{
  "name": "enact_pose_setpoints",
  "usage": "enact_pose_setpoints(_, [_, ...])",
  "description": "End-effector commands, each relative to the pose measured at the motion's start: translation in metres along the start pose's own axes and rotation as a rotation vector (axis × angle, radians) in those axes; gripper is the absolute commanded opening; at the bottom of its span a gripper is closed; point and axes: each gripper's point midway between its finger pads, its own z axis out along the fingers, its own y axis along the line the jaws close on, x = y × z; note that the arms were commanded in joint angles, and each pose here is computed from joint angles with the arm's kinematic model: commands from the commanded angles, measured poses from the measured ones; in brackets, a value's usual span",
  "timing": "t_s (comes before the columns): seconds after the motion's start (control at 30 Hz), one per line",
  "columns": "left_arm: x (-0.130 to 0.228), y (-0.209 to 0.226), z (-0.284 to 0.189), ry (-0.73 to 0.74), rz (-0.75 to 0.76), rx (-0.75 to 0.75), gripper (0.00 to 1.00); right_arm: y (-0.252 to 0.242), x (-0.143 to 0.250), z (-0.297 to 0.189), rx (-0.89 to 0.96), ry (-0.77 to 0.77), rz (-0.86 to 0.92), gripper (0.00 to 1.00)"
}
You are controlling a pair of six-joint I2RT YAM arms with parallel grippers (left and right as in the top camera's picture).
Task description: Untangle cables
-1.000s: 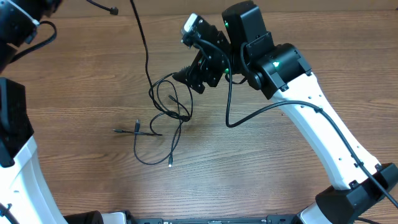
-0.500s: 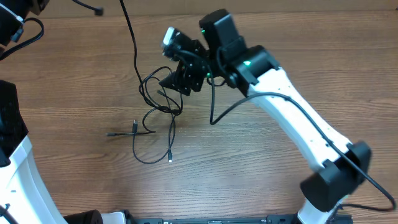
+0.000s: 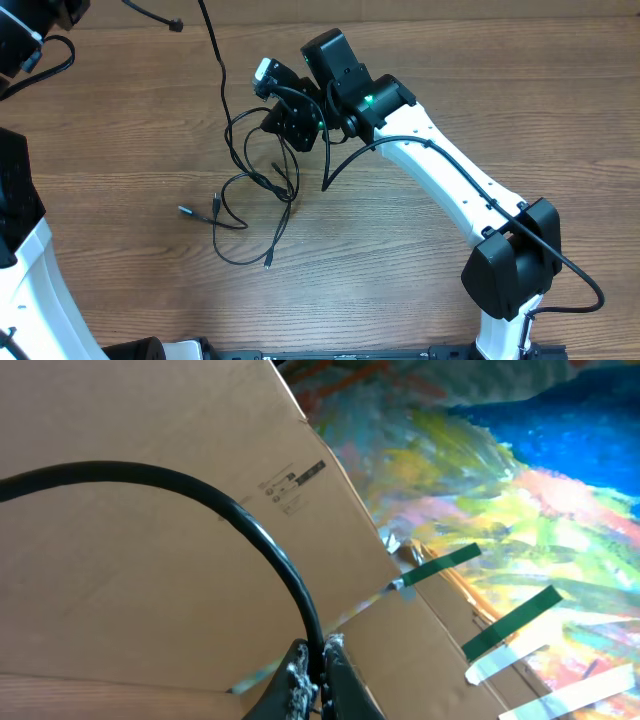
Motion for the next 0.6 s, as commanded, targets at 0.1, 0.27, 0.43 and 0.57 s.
enact_pose_setpoints(0.1, [0.009,0.014,-0.009,0.038,0.087,-0.070,0.04,0.001,-0.035,-0.053,0.010,-0.123,0.084,0.04])
enact_pose_setpoints(0.27, [0.019,0.039,-0.023,0.063,0.188,-0.197,0.04,-0.049,-0.047,-0.119,0.263,-0.210,0.218,0.04])
enact_pose_setpoints(0.43, [0.022,0.020,-0.071,-0.021,0.369,-0.309,0.04,-0.127,-0.019,-0.214,0.612,-0.260,0.366,0.04])
enact_pose_setpoints(0.57, [0.030,-0.023,-0.108,-0.107,0.455,-0.287,0.04,-0.164,0.010,-0.257,0.710,-0.278,0.463,0.04])
